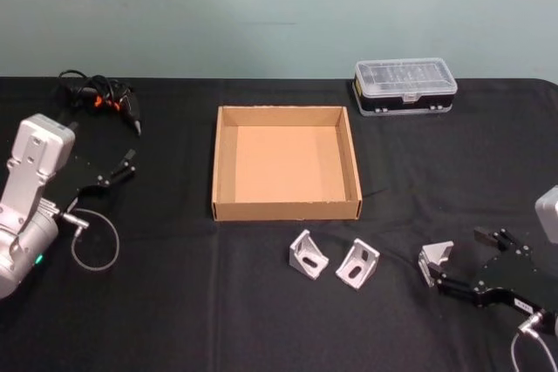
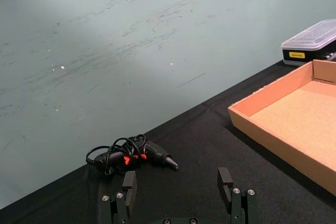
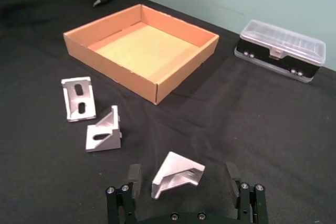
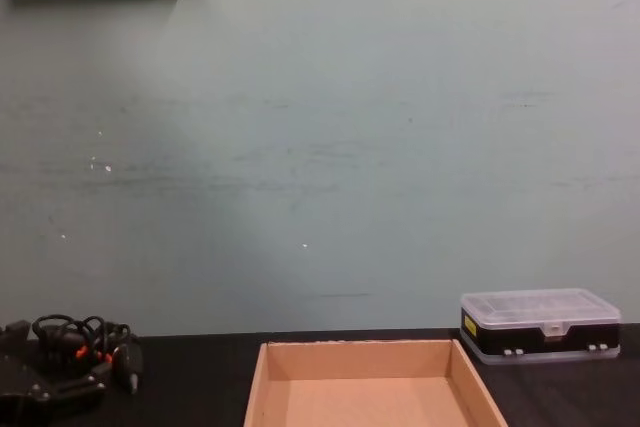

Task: Use one hand to pick up the angle iron from the table and place it into the box.

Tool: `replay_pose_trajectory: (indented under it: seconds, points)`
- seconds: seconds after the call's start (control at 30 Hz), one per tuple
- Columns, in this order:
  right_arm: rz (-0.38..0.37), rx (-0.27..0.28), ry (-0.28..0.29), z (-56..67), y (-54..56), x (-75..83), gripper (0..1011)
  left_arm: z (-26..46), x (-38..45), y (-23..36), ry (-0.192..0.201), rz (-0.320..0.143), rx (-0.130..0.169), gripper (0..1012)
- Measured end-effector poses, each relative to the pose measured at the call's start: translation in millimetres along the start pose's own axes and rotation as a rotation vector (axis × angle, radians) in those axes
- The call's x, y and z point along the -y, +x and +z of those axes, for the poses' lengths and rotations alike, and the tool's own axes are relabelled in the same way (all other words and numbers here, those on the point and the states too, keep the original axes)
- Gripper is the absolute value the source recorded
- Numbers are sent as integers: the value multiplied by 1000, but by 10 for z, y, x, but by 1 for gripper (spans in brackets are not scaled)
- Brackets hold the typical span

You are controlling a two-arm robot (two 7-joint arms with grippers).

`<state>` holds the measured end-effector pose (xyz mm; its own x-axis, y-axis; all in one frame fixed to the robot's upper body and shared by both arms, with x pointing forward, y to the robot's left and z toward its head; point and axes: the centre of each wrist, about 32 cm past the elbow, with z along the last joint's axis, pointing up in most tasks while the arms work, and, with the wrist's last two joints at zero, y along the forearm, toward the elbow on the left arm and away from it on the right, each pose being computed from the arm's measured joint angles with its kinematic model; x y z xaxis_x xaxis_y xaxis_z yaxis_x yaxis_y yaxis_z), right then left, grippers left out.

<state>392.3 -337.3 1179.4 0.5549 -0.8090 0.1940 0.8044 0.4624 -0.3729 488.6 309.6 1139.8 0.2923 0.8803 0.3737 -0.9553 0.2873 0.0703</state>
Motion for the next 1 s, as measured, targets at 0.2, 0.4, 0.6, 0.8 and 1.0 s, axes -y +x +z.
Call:
replay_pose_trajectory:
  seconds: [0.2,0.4,0.6,0.8,1.0]
  points:
    - [-4,0,-21,-17,36,-86,1003,0,0,0,0,0,0,1011]
    - [-5,1,-28,-38,54,-146,1003,0,0,0,0,0,0,1011]
    - [6,0,-33,-72,59,-215,1003,0,0,0,0,0,0,1011]
    - [11,0,-36,-105,50,-269,1003,0,0,0,0,0,0,1011]
    - [20,-2,-30,-113,27,-317,1003,0,0,0,0,0,0,1011]
